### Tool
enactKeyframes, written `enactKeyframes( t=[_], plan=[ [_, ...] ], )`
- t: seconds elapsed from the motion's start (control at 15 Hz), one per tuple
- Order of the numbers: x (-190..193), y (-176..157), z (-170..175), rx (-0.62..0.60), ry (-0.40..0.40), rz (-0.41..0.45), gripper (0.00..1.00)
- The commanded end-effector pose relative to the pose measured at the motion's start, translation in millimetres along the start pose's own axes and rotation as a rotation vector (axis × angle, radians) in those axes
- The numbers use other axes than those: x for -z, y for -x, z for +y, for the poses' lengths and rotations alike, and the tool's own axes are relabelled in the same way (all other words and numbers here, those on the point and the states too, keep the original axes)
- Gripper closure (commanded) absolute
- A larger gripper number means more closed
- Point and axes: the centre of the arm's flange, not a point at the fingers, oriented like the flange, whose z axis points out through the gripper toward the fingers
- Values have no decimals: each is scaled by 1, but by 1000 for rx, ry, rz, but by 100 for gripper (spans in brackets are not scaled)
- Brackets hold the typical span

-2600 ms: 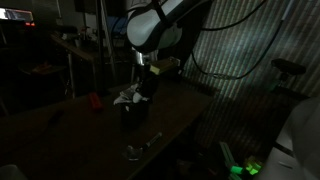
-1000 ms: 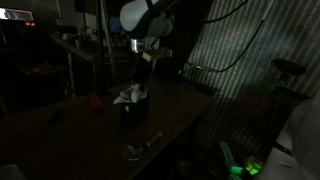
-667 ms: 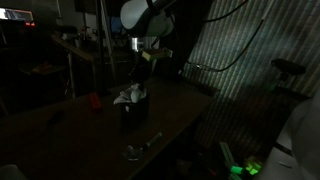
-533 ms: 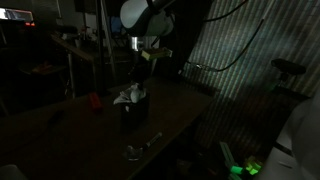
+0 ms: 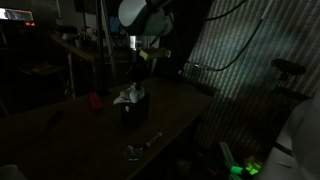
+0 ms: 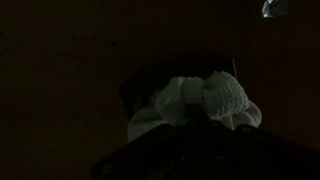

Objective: Put the white towel in the black box

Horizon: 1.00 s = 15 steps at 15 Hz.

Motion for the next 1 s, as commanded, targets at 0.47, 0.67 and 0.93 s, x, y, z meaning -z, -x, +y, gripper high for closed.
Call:
enactKeyframes(
  t=[0.47,0.67,0.93],
  plan=[
    [-2,-36,-20,81,-22,6,100],
    [-9,-45,-16,92,-23,-6,100],
    [-17,-53,-13,99,-26,-18,100]
  ],
)
